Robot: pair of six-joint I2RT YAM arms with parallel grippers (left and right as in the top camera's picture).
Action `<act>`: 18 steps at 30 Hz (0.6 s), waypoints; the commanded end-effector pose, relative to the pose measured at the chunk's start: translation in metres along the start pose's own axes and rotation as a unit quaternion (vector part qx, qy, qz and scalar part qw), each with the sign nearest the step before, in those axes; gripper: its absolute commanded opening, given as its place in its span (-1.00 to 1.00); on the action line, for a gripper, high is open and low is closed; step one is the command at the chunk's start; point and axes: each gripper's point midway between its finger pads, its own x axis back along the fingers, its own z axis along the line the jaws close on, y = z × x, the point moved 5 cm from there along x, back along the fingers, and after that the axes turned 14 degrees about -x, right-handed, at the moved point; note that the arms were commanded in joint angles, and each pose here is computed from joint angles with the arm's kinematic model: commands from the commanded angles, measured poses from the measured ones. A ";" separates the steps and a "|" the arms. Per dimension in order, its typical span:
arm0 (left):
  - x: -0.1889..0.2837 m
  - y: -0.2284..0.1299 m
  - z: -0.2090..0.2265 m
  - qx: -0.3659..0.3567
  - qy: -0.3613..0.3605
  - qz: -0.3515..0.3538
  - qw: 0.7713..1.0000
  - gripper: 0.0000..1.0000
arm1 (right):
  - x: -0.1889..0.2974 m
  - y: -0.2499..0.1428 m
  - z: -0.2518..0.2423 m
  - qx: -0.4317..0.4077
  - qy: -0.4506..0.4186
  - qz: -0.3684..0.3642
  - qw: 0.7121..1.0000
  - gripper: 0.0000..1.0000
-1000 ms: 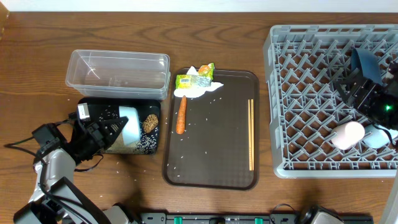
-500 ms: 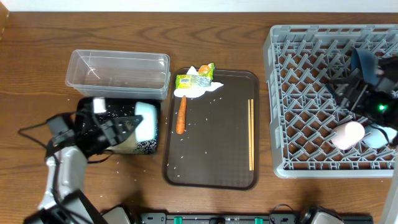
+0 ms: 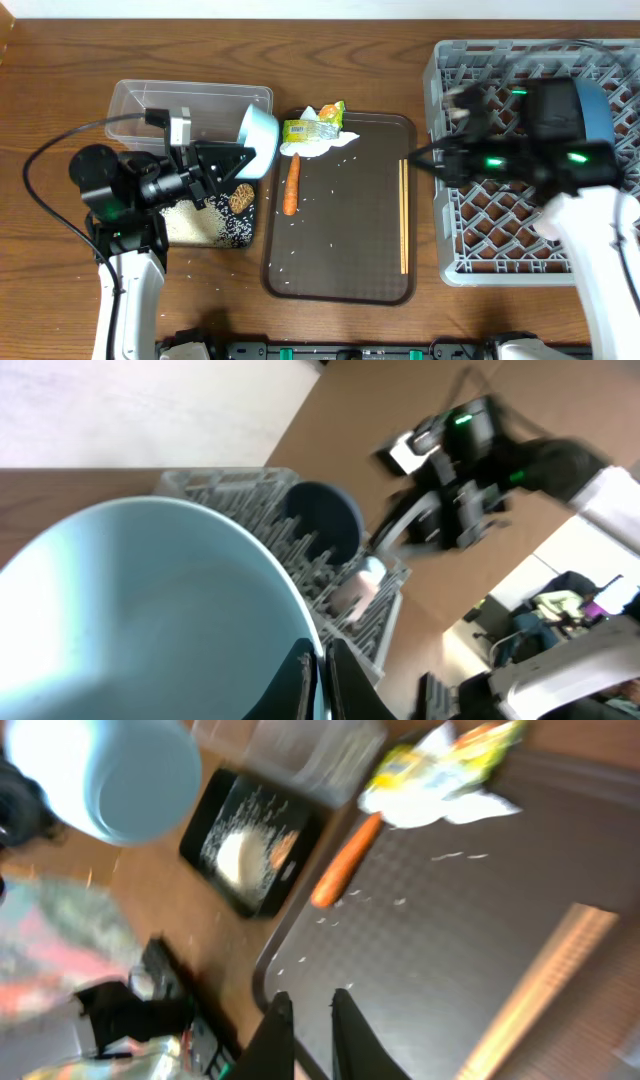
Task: Sort waste into correct bins and load items into the dishwasher rack
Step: 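Turn the bowl upright with the left gripper and carry it right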
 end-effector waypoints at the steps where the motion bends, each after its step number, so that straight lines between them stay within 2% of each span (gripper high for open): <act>1: -0.008 0.006 -0.006 0.084 -0.006 -0.003 0.996 -0.88 | -0.041 -0.006 0.012 0.006 0.013 0.048 0.999 -0.91; 5: -0.021 0.003 -0.014 0.085 -0.032 0.009 0.996 -0.88 | -0.087 0.001 0.016 0.028 0.001 0.051 0.998 -0.91; 10: -0.036 0.000 -0.023 0.081 -0.054 0.018 0.995 -0.88 | -0.124 0.008 0.029 0.036 0.028 0.045 0.998 -0.96; 15: -0.044 -0.003 -0.030 0.076 -0.072 0.026 0.994 -0.88 | -0.131 0.002 0.043 0.056 0.048 0.052 0.996 -0.97; 18: -0.048 -0.005 -0.033 0.069 -0.080 0.030 0.994 -0.88 | -0.127 -0.002 0.057 0.078 0.094 0.064 0.990 -0.97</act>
